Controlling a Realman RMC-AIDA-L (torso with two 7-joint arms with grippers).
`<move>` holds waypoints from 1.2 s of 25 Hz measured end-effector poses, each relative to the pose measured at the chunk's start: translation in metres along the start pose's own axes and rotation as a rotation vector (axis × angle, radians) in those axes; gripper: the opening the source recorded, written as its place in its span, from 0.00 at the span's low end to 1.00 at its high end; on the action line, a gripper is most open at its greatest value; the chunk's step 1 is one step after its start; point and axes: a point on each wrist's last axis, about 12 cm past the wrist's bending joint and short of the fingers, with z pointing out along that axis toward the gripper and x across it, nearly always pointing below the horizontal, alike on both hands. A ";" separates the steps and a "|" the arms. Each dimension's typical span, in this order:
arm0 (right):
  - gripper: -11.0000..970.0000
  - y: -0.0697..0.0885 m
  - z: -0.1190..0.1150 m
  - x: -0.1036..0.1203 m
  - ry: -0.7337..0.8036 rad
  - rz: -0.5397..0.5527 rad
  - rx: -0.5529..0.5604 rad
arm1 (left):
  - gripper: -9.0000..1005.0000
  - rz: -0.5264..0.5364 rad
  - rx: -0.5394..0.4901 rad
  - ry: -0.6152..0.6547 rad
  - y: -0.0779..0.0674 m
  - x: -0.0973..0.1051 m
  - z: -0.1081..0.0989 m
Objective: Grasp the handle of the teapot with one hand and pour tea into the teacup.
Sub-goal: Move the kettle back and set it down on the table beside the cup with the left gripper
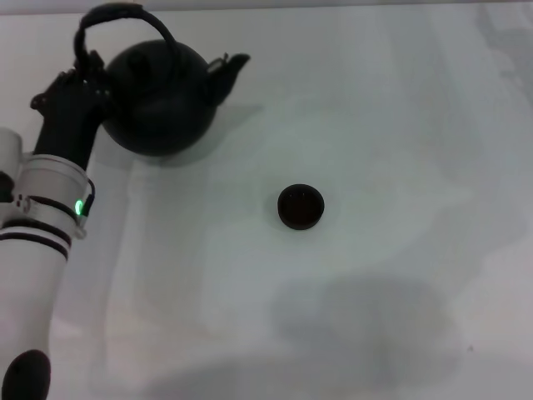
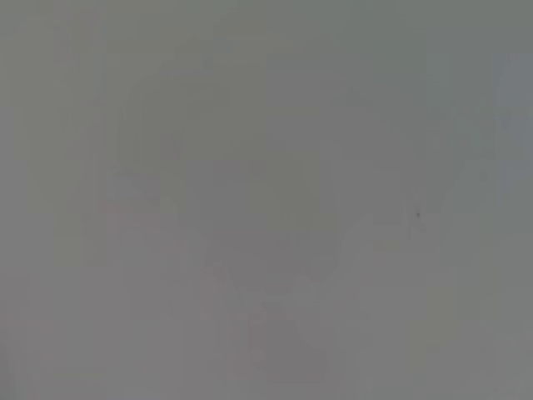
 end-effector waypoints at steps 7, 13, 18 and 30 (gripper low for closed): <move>0.87 0.002 0.002 0.000 0.006 -0.002 -0.003 | 0.11 0.048 0.037 0.049 -0.005 0.005 0.002; 0.87 0.001 -0.001 0.002 0.008 0.001 -0.001 | 0.12 0.056 0.048 0.077 -0.006 0.009 0.000; 0.87 0.002 -0.002 0.004 0.008 0.004 -0.003 | 0.14 0.063 0.076 0.095 -0.008 0.012 -0.002; 0.87 -0.001 -0.006 0.007 0.006 0.013 -0.001 | 0.22 0.092 0.121 0.101 -0.009 0.015 -0.012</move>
